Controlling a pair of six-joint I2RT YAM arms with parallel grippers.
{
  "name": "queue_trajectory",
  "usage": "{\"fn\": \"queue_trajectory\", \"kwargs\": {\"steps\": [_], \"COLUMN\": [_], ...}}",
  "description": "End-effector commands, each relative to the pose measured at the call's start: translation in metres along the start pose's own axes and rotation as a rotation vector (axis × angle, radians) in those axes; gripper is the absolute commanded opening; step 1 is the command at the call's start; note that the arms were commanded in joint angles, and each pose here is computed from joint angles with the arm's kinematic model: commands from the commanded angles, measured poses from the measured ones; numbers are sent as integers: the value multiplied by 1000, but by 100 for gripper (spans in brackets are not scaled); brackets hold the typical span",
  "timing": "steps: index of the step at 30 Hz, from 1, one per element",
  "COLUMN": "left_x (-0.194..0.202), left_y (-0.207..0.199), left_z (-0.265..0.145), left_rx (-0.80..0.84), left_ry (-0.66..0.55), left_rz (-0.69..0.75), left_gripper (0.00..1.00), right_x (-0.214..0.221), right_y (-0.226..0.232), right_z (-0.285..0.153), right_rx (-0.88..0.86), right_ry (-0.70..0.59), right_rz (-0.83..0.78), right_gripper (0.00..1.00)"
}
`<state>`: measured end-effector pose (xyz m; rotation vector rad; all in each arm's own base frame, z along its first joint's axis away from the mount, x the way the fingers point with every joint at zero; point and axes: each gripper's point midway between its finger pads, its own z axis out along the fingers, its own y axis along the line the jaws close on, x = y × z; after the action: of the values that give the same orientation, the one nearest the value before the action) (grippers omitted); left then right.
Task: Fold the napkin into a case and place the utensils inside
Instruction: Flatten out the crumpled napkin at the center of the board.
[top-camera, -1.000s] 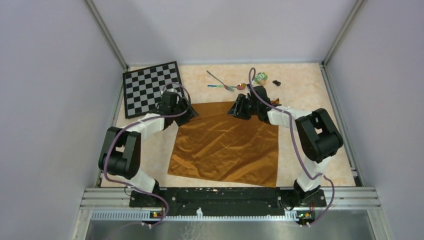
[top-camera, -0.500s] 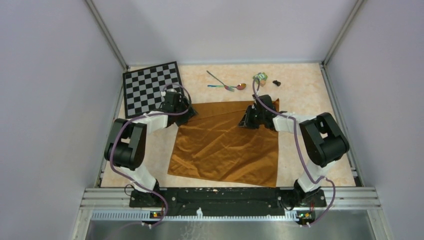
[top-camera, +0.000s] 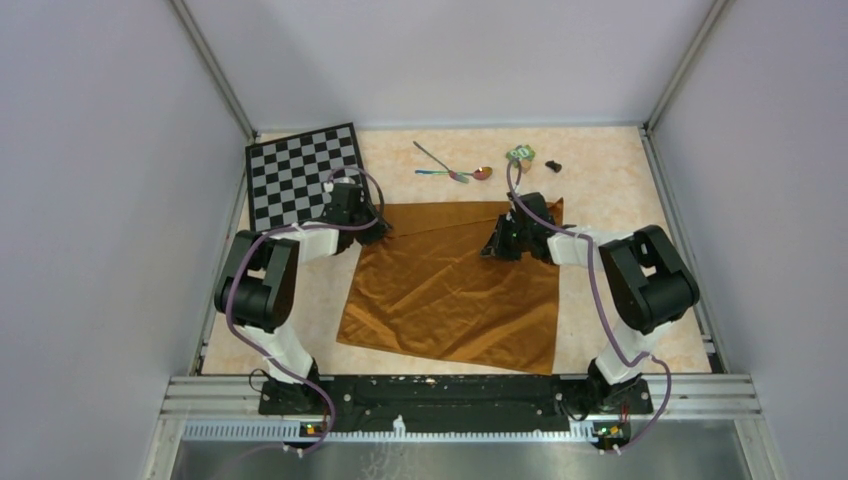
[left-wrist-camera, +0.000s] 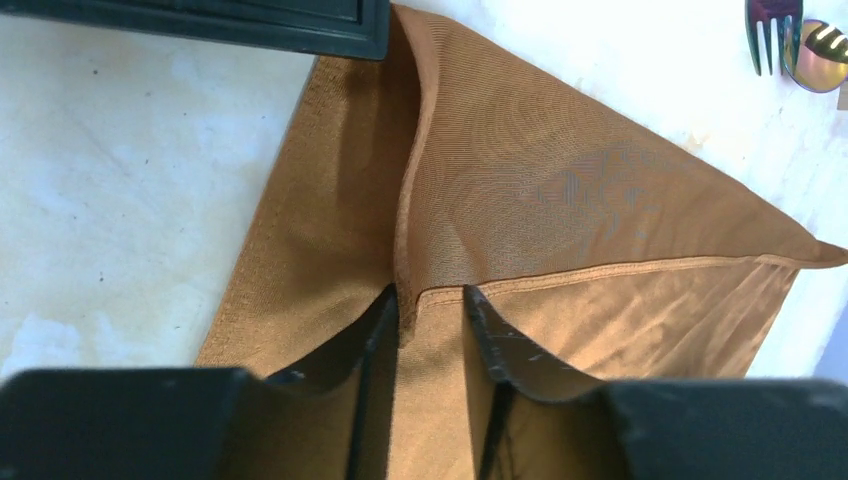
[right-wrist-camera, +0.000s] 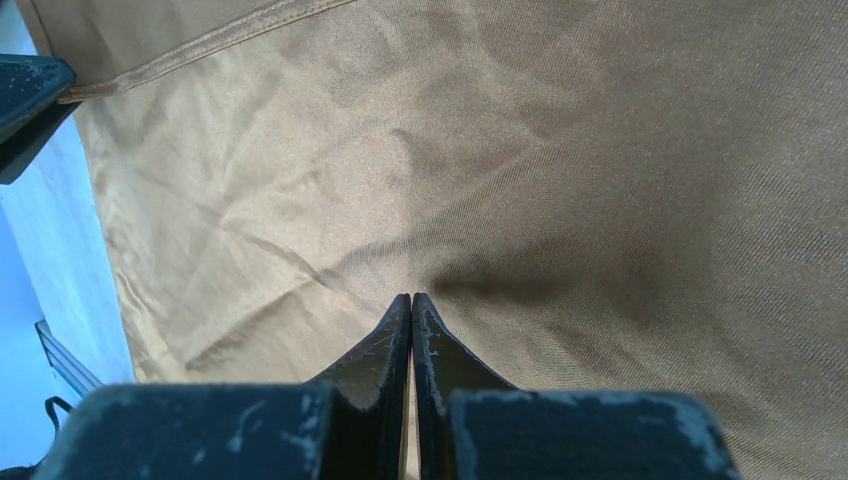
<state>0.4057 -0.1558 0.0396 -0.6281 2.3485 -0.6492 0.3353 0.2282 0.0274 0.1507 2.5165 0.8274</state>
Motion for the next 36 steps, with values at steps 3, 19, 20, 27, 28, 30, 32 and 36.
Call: {"fn": "queue_trajectory", "kwargs": {"steps": [3, 19, 20, 27, 28, 30, 32, 36], "left_x": [-23, -142, -156, -173, -168, -155, -130, -55], "left_y": [-27, -116, -121, -91, -88, -89, -96, -90], "left_z": [-4, 38, 42, 23, 12, -14, -40, -78], "left_rx": [79, 409, 397, 177, 146, 152, 236, 316], "left_ry": [-57, -245, -256, -203, -171, -154, -124, 25], "left_rz": [3, -40, -37, 34, 37, 64, 93, 144], "left_gripper": [20, 13, 17, 70, 76, 88, 94, 99], "right_x": [-10, -28, -29, -38, -41, -51, -62, -84], "right_y": [2, -20, -20, -40, -44, -56, -67, -74], "right_z": [-2, -23, -27, -70, -76, -86, -92, -98], "right_rx": [-21, 26, 31, 196, 216, 229, 241, 247], "right_ry": [-39, -98, -100, -173, -186, -203, -213, -198], "right_rz": [-36, 0, -5, -73, -72, -43, -20, 4], "right_gripper": [0, 0, 0, 11, 15, 24, 39, 53]}}
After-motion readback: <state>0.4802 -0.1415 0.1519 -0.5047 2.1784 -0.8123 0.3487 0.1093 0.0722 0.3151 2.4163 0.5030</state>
